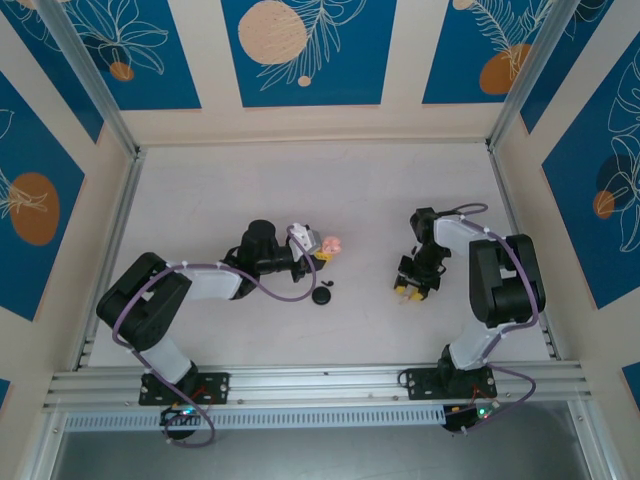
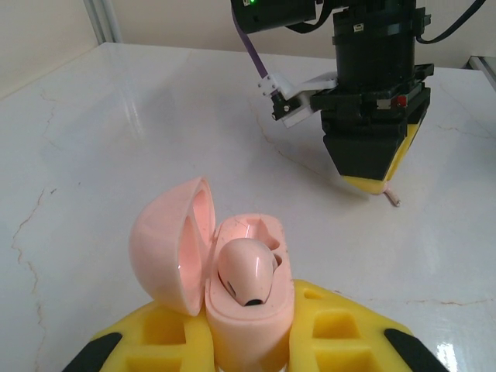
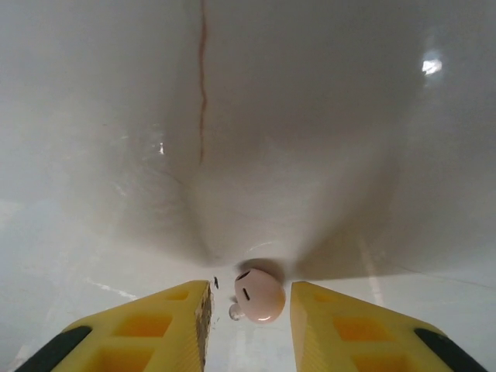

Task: Insert wireless bluetooth earbuds into charging case

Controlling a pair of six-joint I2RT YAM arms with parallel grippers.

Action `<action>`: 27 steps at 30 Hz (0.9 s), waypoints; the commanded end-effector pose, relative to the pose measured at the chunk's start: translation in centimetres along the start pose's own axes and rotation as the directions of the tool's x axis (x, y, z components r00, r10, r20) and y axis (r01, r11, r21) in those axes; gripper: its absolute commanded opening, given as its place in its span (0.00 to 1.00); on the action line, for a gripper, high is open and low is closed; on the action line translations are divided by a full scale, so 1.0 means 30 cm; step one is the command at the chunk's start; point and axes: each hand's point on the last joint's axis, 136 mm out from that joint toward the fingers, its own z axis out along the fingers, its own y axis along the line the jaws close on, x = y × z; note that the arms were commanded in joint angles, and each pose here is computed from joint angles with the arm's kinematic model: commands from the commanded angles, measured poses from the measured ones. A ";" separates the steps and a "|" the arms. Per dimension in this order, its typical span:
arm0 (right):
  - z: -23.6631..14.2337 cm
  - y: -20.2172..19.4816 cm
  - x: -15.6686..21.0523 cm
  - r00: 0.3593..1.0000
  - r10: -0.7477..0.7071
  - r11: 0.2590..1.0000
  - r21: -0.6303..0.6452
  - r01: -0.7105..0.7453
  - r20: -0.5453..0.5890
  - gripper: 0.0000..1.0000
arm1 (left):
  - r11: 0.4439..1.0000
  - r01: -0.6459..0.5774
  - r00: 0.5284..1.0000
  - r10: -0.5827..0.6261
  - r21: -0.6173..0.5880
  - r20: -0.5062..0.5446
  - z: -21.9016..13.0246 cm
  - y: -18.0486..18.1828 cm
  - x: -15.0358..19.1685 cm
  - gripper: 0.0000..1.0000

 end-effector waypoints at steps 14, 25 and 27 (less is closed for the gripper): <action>0.039 -0.017 0.025 0.999 0.000 1.000 -0.001 0.000 -0.037 0.25 | 0.999 -0.031 0.999 0.031 0.007 0.010 -0.002 -0.015 -0.025 0.13; -0.037 0.020 0.010 0.990 -0.071 0.997 -0.004 0.072 0.125 0.22 | 1.000 0.005 1.000 -0.005 0.022 -0.012 0.022 -0.019 0.023 0.13; -0.063 0.039 0.003 0.979 -0.095 0.995 -0.005 0.098 0.180 0.22 | 0.999 0.012 1.000 -0.012 0.031 -0.024 0.033 -0.024 0.043 0.13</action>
